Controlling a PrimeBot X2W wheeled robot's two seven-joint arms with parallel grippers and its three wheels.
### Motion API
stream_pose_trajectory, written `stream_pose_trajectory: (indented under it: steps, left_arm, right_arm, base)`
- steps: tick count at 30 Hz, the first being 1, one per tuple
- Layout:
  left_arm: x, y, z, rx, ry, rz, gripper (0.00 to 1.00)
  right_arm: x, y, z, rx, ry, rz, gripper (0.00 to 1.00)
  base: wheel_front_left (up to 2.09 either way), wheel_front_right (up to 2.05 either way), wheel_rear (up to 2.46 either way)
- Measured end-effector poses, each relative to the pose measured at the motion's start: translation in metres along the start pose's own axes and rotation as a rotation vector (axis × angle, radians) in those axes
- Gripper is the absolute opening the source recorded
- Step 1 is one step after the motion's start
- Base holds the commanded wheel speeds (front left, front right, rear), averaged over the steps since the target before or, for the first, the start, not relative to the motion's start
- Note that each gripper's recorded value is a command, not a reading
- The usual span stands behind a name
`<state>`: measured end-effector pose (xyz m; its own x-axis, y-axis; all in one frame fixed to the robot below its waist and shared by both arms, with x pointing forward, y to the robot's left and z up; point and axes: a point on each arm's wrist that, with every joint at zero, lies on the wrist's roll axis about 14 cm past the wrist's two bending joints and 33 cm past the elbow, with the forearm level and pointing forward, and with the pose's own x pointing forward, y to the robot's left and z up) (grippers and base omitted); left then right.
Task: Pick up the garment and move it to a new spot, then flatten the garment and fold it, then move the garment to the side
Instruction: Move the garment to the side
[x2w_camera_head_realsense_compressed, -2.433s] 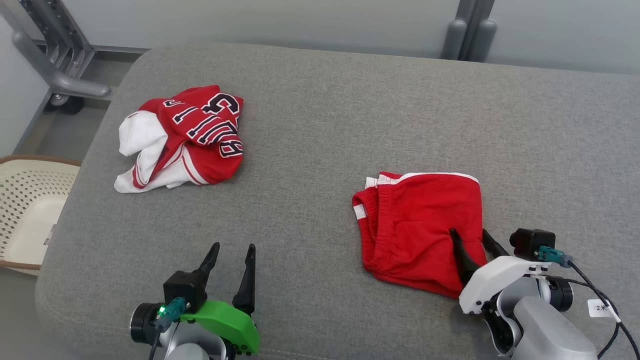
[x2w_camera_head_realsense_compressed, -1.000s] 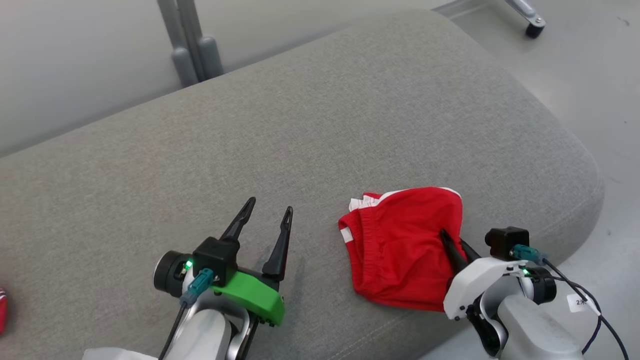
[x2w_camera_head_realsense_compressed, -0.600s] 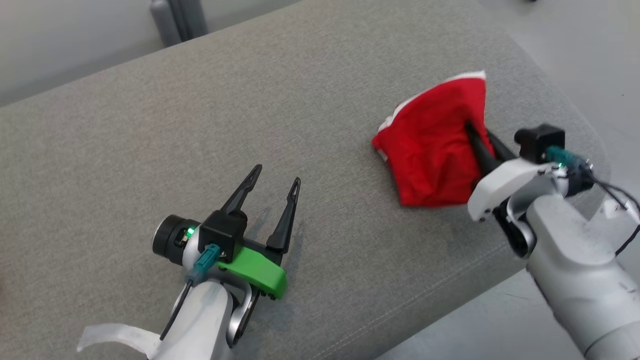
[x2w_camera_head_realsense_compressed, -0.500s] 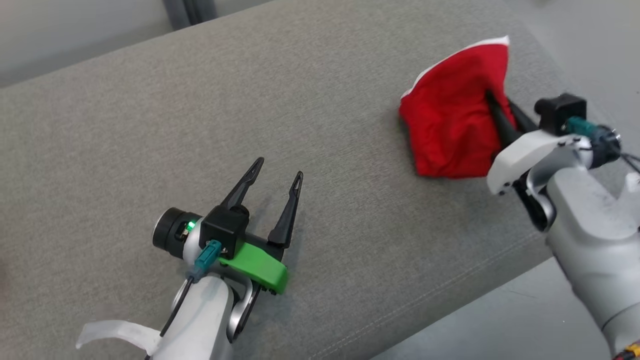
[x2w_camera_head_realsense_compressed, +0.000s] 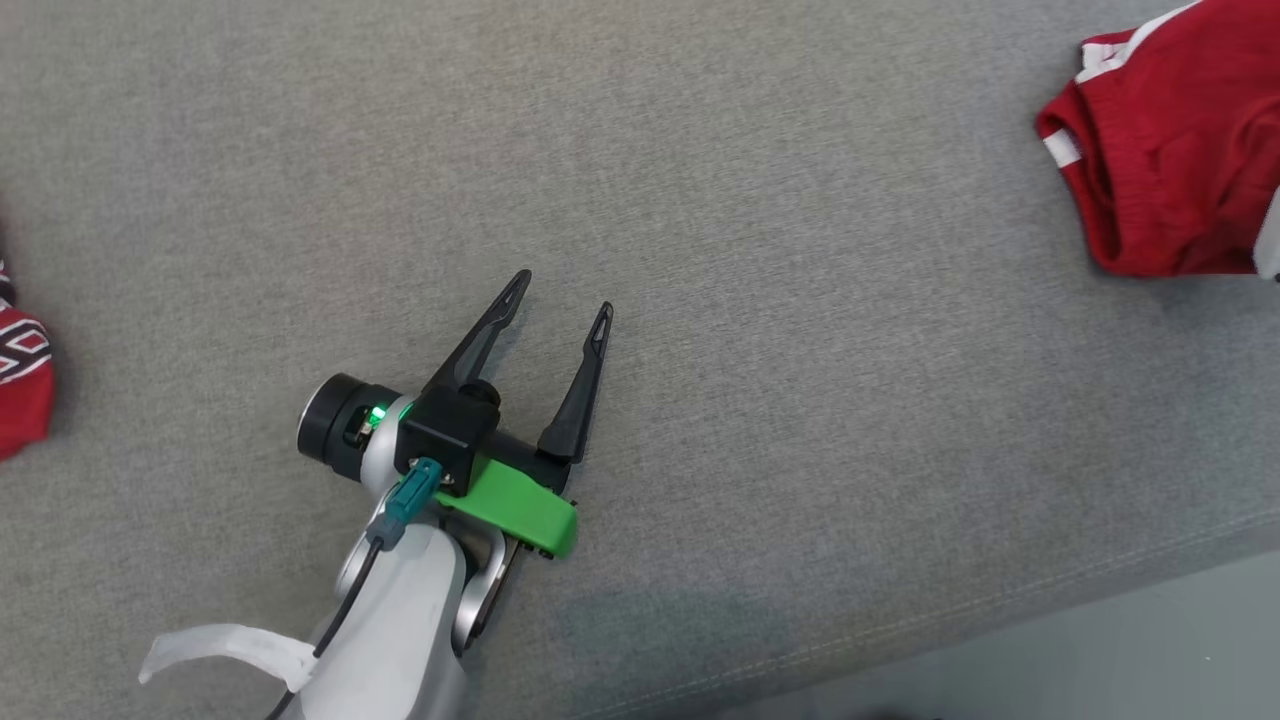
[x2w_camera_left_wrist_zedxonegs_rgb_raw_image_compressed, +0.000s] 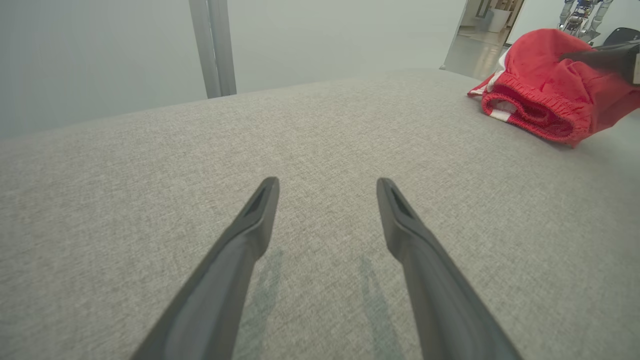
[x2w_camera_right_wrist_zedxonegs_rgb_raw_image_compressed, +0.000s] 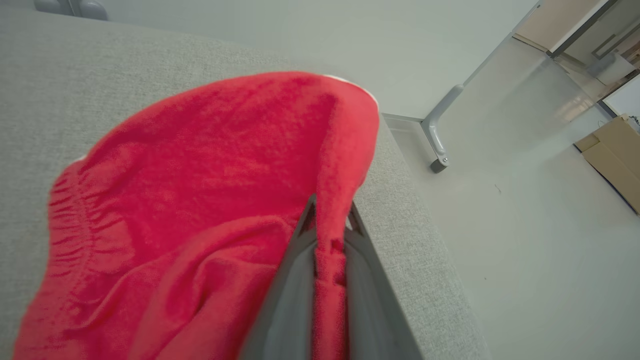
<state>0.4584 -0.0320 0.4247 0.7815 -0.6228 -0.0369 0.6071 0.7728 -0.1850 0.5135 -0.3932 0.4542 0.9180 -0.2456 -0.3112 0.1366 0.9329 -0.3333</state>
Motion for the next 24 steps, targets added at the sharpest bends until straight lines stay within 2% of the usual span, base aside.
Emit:
stream_pose_trajectory:
  steps: [5,6,7,8,16,24]
  left_arm:
    - [-0.009,0.023,-0.016,-0.006,0.036,0.06,1.0]
    - [-0.011,0.025,-0.018,-0.006,0.041,0.066,1.0]
    - [-0.012,0.027,-0.02,-0.006,0.045,0.071,1.0]
    - [-0.013,0.029,-0.021,-0.006,0.048,0.076,1.0]
    - [-0.016,0.034,-0.011,0.003,0.031,0.094,1.0]
    - [-0.031,0.04,0.015,0.009,-0.016,0.155,1.0]
  right_arm:
    - [0.023,-0.018,-0.008,-0.021,0.034,-0.058,0.0]
    - [0.026,-0.024,-0.004,-0.028,0.023,-0.071,0.21]
    - [0.028,-0.031,0.0,-0.031,0.01,-0.089,0.76]
    - [0.029,-0.037,0.003,-0.037,0.001,-0.104,1.0]
    - [0.019,-0.052,0.011,-0.032,-0.049,-0.17,1.0]
    - [0.001,0.042,0.04,0.013,-0.209,0.004,1.0]
  base:
    - [0.0,0.0,0.0]
    - [0.0,0.0,0.0]
    - [0.0,0.0,0.0]
    - [0.0,0.0,0.0]
    - [0.0,0.0,0.0]
    - [0.0,0.0,0.0]
